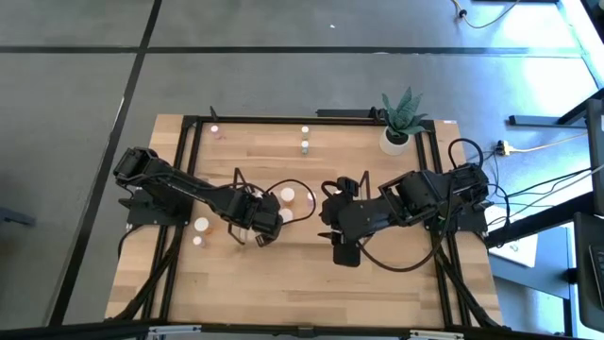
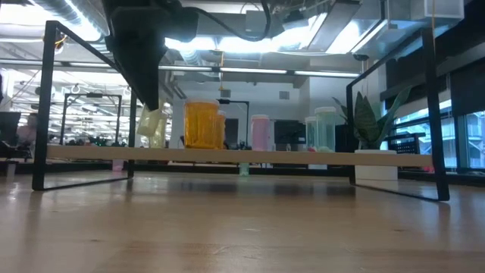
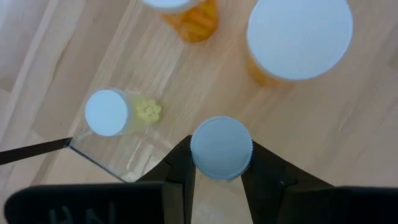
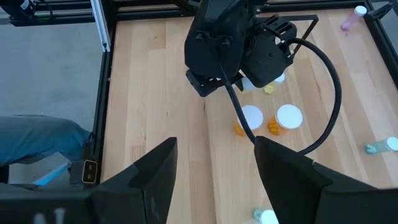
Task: Pick and place medicine bottles onto shelf by color
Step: Put the right yellow pill bottle aligned with the yellow pill bottle on the shelf
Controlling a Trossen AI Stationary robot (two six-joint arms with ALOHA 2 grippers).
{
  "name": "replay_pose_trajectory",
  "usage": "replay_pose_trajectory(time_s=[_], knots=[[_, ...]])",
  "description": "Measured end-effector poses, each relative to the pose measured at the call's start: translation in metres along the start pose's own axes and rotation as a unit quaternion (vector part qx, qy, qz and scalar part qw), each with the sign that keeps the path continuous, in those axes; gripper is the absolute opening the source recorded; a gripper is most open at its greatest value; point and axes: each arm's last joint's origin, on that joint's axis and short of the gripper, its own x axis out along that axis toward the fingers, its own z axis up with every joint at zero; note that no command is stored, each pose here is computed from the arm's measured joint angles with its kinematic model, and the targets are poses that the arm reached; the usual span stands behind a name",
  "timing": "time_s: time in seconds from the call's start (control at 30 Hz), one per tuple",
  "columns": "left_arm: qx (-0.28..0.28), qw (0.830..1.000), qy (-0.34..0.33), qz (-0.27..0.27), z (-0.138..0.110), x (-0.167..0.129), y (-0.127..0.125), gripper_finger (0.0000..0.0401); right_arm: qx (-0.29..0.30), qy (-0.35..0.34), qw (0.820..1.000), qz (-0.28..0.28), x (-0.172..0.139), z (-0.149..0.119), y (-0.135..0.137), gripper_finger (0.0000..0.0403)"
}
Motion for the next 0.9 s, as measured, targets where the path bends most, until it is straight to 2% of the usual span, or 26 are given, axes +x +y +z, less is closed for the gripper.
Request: replay_pose_trajectory(time_s=[0.53,0.8,0.9], knots=[[0.018,1.000,0.006,0.003,-0.0003,0.0050,-0.0024,0.0092,0.000,-0.001,1.000,0.000,-0.0002,0.0001,0.0000,0.0217],[0.072,0.997,0.003,-0.001,-0.0003,0.0042,-0.0035,0.0092,0.002,-0.007,1.000,0.003,-0.0002,0.0013,0.0005,0.0217],[0.076,0.997,0.005,-0.002,-0.0004,0.0043,-0.0034,0.0092,0.002,-0.008,1.000,0.003,-0.0002,0.0015,0.0006,0.0217]])
